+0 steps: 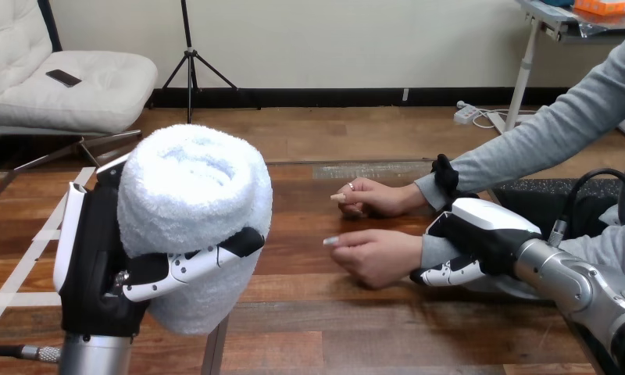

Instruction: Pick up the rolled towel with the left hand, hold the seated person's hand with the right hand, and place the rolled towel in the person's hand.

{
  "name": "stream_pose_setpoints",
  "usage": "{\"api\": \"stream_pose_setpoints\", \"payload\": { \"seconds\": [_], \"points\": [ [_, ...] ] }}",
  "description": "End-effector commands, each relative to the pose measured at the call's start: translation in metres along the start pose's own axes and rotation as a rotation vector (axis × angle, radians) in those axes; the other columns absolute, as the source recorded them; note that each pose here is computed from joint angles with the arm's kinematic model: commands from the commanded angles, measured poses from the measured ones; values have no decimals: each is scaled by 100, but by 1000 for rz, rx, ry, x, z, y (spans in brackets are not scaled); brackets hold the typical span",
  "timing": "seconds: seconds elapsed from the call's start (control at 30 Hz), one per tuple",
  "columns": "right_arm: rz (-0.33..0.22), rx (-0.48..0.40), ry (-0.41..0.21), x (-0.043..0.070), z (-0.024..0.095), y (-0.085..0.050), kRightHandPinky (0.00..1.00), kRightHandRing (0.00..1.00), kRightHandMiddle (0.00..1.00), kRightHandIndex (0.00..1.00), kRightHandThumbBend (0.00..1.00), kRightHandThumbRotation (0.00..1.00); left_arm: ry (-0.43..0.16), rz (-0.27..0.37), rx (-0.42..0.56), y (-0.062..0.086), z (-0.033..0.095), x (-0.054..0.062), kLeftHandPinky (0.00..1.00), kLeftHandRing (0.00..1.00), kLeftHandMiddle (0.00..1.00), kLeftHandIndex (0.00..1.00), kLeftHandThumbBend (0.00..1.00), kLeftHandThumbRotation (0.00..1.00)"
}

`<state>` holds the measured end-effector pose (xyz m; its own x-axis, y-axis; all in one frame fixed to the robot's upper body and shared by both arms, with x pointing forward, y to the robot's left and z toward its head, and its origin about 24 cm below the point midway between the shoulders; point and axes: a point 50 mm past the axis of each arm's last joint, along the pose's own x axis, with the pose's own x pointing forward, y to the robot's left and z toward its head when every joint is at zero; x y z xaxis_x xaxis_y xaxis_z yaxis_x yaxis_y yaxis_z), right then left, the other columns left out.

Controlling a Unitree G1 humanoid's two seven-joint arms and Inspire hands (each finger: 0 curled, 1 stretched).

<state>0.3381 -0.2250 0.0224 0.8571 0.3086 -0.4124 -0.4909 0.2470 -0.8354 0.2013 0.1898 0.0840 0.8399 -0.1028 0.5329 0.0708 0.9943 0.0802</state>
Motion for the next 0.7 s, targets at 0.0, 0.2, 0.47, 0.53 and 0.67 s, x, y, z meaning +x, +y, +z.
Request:
{"api": "stream_pose_setpoints", "payload": {
  "seconds": [0.0,0.2,0.47,0.53,0.67],
  "points": [
    [-55,51,-31,0,4,-7,31,36,42,43,46,40,-99,1,9,0,12,15,21,26,32,37,57,0],
    [-69,67,-46,-1,4,-9,30,35,41,42,45,40,-99,2,16,1,11,15,21,26,32,37,57,0],
    [-91,75,-68,-2,5,-13,30,35,41,42,44,40,-91,6,11,1,10,14,21,27,32,37,58,0],
    [-98,78,-74,-2,5,-14,30,35,41,42,44,39,-89,7,13,1,10,14,21,27,32,37,58,0],
    [-107,85,-86,-3,6,-16,30,34,40,42,44,36,-86,8,13,1,10,14,21,27,33,37,58,0]
  ]
}}
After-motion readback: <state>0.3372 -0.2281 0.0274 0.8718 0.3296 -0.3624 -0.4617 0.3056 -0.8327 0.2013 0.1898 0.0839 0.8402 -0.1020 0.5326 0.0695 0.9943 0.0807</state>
